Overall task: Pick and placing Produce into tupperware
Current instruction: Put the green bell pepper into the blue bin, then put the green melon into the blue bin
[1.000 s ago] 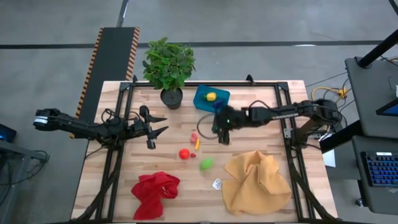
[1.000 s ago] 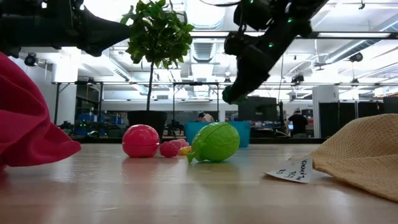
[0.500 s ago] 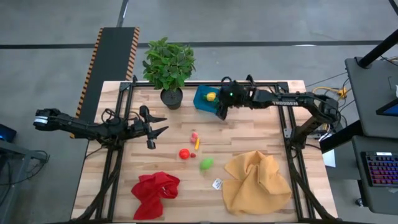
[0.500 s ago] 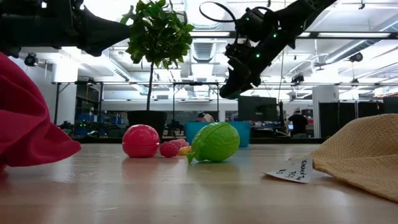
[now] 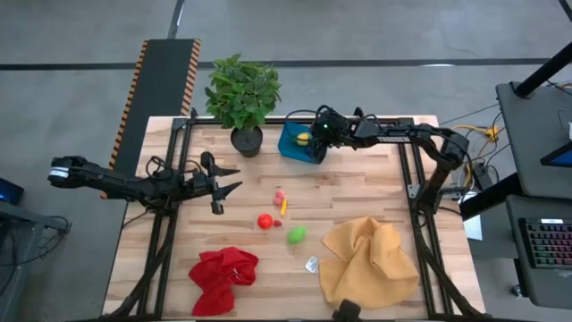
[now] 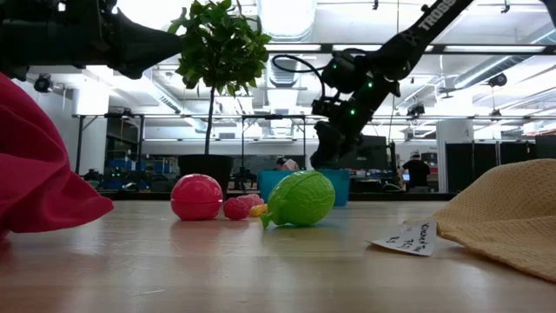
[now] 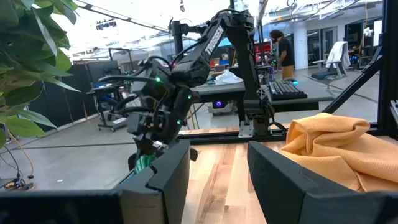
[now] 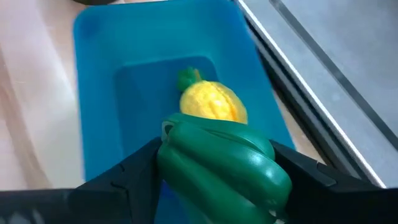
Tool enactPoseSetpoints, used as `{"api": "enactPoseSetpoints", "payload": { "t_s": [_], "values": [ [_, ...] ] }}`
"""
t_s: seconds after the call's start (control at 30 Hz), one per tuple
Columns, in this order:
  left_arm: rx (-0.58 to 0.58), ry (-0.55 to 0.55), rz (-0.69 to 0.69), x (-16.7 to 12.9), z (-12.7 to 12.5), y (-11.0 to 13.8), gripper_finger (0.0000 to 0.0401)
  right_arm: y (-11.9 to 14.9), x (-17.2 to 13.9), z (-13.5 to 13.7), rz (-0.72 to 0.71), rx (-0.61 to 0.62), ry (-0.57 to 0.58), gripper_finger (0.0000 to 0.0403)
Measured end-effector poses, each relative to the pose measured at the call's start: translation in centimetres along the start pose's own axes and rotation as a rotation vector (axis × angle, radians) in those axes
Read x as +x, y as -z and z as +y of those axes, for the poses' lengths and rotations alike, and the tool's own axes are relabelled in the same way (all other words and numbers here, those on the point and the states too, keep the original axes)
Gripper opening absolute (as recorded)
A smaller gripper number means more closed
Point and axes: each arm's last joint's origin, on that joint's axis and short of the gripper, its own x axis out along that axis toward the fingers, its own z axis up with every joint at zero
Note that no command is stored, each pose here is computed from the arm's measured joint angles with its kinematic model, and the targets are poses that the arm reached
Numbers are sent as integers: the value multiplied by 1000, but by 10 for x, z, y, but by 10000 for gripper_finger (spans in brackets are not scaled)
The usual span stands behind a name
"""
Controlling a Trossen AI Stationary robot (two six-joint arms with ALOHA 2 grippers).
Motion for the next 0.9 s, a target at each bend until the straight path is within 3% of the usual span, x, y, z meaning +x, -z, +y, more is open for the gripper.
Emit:
{"api": "enactPoseSetpoints", "payload": {
  "t_s": [0.3, 0.9],
  "values": [
    [0, 0, 1, 0, 0, 0, 148, 8, 7, -14, 58, -3, 29, 240],
    [0, 0, 1, 0, 0, 0, 148, 10, 8, -15, 69, -28, 30, 274]
  ]
}}
